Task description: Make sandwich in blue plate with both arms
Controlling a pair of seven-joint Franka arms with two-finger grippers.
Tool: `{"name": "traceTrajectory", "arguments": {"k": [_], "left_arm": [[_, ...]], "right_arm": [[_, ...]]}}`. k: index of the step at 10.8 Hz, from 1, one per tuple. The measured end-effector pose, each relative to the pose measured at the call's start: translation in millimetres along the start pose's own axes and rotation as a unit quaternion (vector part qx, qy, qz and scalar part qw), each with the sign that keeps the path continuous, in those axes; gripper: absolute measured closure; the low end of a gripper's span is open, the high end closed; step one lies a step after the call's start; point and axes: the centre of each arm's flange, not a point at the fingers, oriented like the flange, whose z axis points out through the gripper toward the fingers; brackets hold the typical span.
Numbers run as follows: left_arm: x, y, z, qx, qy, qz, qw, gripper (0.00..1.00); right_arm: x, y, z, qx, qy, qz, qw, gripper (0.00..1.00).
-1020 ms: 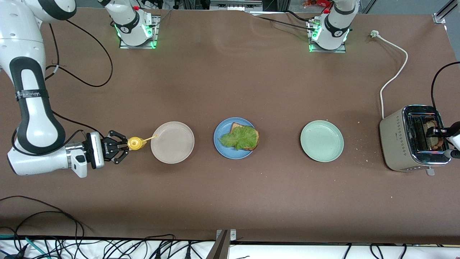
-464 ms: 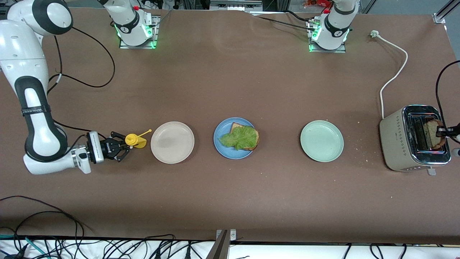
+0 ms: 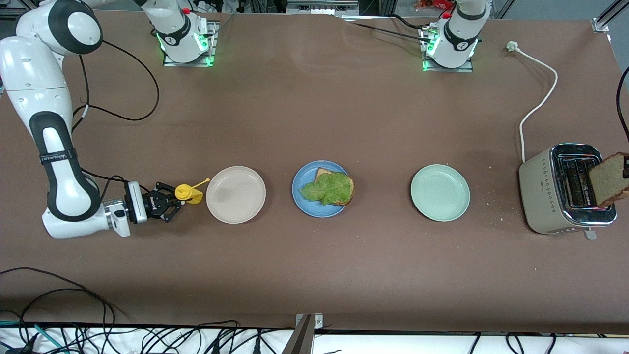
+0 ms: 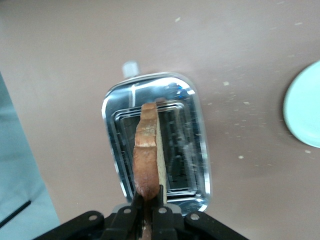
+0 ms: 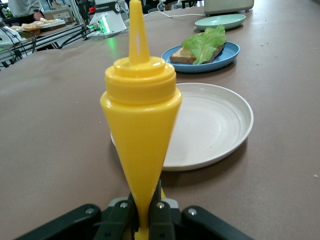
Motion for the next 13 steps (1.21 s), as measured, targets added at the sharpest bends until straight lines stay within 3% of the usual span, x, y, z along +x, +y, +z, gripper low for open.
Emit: {"name": "traceTrajectory", "arguments": {"k": [1, 2, 5, 8, 10, 12, 13], "left_arm": [[4.4, 27.6, -23.8, -0.003, 0.002, 0.022, 1.000, 0.92], [8.3, 55.9, -39.8, -0.012, -0.005, 0.063, 0.998, 0.92], [24.5, 137.6, -63.0, -0.049, -0.002, 0.153, 0.987, 0.92], [43.4, 237.8, -55.8, -0.136, -0.015, 0.230, 0.964, 0.92], [65.3, 323.9, -19.9, -0.224, -0.045, 0.254, 0.940, 0.92], [84.0, 402.1, 28.0, -0.327, -0.083, 0.255, 0.906, 0.92], [98.2, 434.2, 51.5, -0.380, -0.075, 0.244, 0.889, 0.92]], "right_arm": [[-0.6, 0.0, -4.9, -0.002, -0.007, -0.002, 1.000, 0.92], [-0.7, 0.1, -9.3, -0.004, -0.010, -0.004, 1.000, 0.83], [-0.3, 2.1, -22.8, -0.017, -0.015, -0.012, 1.000, 0.45], [1.6, 2.2, -39.8, -0.011, -0.044, -0.024, 0.999, 0.03], [7.1, -2.4, -54.4, 0.005, -0.058, -0.031, 0.998, 0.00], [21.4, -3.5, -75.4, 0.012, -0.078, -0.042, 0.996, 0.00], [36.4, -4.5, -95.9, 0.003, -0.096, -0.044, 0.994, 0.00]]}}
